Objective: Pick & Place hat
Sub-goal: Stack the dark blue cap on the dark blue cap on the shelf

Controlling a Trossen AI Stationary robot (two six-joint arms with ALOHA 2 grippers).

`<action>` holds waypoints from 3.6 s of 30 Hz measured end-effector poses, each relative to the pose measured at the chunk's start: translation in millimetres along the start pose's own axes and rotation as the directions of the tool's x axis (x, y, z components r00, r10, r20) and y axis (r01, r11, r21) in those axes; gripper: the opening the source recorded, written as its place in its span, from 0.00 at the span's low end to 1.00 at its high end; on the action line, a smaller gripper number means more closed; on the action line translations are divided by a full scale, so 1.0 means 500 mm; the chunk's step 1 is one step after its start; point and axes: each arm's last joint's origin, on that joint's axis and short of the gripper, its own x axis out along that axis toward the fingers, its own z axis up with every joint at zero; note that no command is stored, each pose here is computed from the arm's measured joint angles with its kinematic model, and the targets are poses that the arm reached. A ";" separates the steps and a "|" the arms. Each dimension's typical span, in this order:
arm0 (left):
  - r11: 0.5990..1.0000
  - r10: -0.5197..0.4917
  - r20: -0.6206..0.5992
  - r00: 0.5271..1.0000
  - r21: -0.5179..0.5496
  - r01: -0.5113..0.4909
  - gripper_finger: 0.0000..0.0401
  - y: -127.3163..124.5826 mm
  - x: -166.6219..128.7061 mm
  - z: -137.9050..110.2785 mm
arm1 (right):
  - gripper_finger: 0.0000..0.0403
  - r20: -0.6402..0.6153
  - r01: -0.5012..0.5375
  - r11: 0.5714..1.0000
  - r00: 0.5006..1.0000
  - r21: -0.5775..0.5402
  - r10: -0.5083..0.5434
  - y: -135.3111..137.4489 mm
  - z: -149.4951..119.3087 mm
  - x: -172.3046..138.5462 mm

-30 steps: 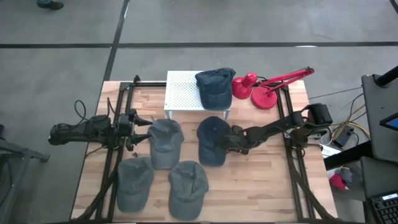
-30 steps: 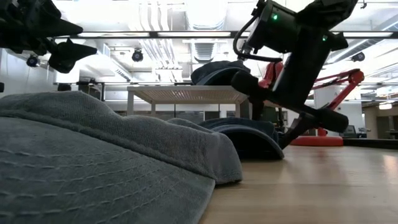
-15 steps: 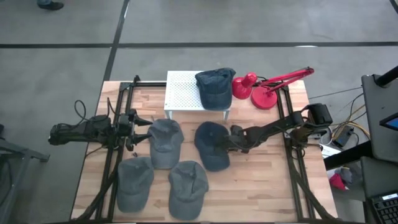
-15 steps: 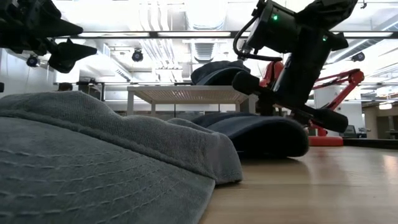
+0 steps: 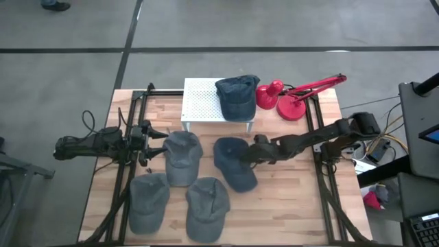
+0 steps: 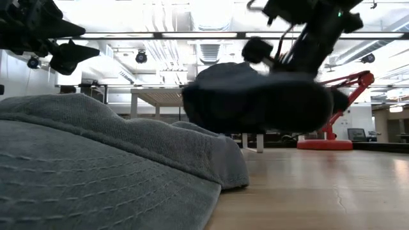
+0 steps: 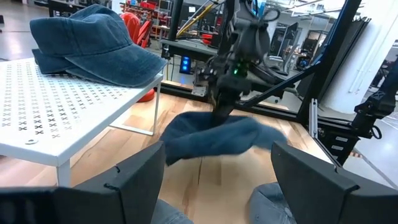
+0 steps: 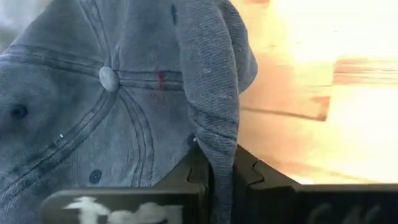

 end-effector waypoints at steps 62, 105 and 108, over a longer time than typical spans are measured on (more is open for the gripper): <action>0.998 0.011 -0.015 1.000 0.055 -0.010 0.74 0.001 0.003 -0.002 | 0.03 0.733 -0.101 0.995 0.674 -0.025 0.087 0.219 0.298 -0.288; 0.998 0.011 -0.014 1.000 0.057 -0.010 0.74 0.001 0.003 -0.002 | 0.03 0.708 0.036 0.992 0.698 0.121 -0.112 0.187 0.342 -0.220; 0.998 0.011 -0.014 1.000 0.057 -0.010 0.74 0.001 0.003 -0.002 | 0.03 0.706 0.037 0.992 0.700 0.119 -0.111 0.187 0.342 -0.219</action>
